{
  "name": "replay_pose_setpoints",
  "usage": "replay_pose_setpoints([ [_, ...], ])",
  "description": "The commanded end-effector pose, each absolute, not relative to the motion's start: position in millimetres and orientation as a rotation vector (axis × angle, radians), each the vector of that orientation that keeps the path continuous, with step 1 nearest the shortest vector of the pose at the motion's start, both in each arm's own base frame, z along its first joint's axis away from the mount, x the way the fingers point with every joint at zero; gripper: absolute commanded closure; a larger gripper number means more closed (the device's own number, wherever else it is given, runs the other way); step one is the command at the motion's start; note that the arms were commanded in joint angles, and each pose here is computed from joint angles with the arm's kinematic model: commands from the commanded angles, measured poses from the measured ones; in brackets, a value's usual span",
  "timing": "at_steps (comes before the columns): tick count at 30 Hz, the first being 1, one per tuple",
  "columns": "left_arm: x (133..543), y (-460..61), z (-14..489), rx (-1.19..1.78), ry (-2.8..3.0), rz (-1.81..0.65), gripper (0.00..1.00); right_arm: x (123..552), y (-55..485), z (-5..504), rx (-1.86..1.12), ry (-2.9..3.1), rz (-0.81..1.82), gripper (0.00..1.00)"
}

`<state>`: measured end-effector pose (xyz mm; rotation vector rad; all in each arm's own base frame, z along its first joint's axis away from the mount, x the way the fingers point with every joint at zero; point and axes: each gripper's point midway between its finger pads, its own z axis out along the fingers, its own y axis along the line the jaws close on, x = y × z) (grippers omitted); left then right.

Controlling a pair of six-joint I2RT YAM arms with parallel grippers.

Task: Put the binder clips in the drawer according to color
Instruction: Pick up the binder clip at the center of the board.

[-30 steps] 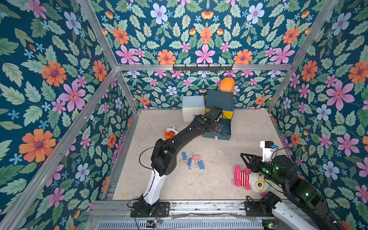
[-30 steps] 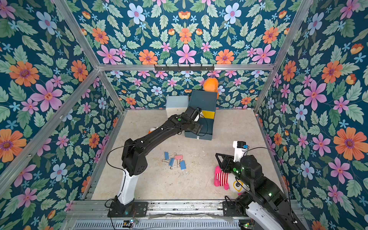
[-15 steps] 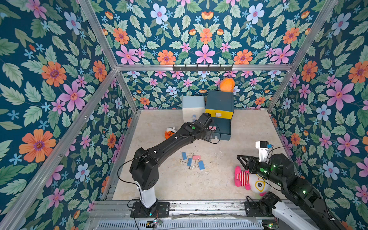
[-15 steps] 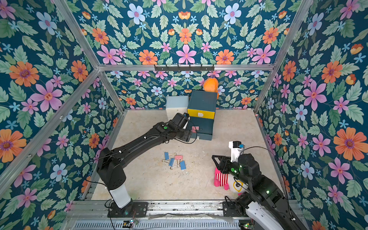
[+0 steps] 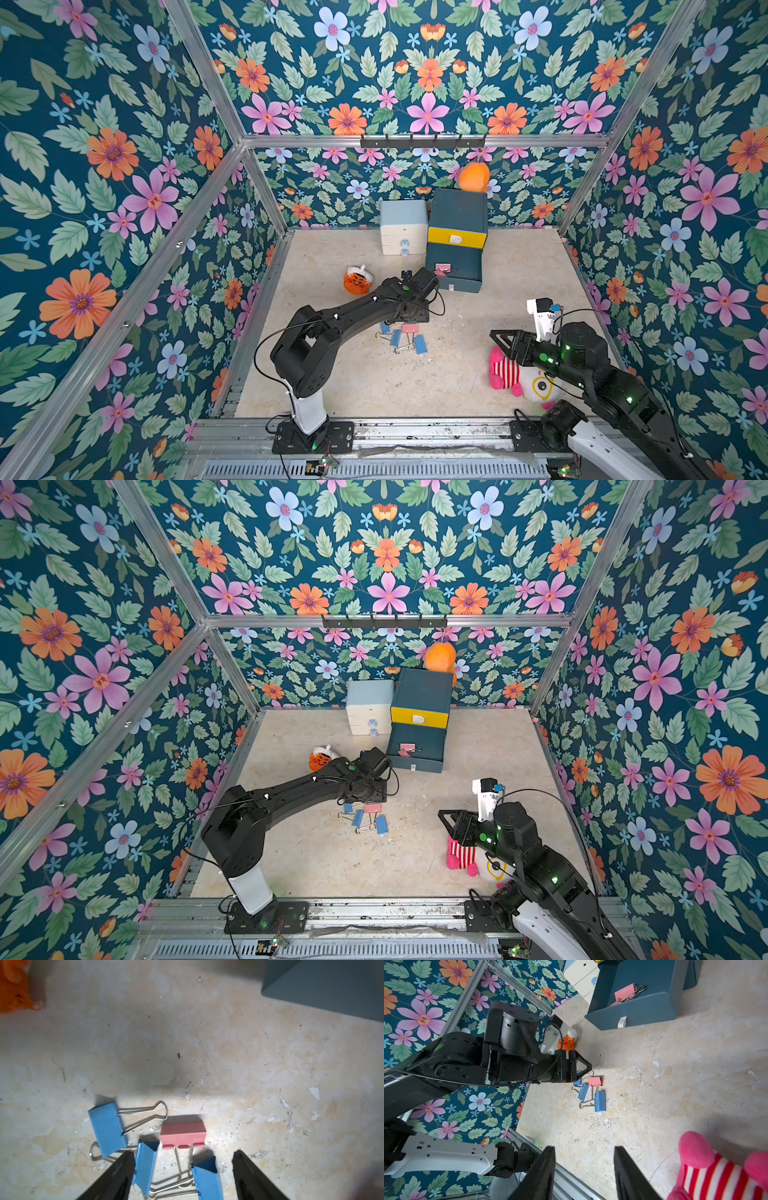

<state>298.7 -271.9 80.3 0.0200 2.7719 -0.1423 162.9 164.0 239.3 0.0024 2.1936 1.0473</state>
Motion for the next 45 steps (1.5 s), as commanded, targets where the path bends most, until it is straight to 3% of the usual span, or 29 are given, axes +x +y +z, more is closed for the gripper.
replay_pose_setpoints([
  [1,302.5,-279.2,70.7,-0.091,2.78,-0.182,0.2,163.2,165.9,244.9,0.001,2.167,1.073,0.51],
  [13,303.6,-274.0,42.2,-0.162,2.805,-0.107,0.21,159.8,170.6,239.6,-0.014,2.19,1.103,0.51],
  [33,289.5,-270.9,33.2,-0.115,2.816,-0.006,0.3,160.2,173.1,225.1,0.002,2.241,1.099,0.51],
  [45,287.6,-278.0,25.8,-0.091,2.828,-0.005,0.45,160.3,172.4,222.2,0.008,2.249,1.092,0.51],
])
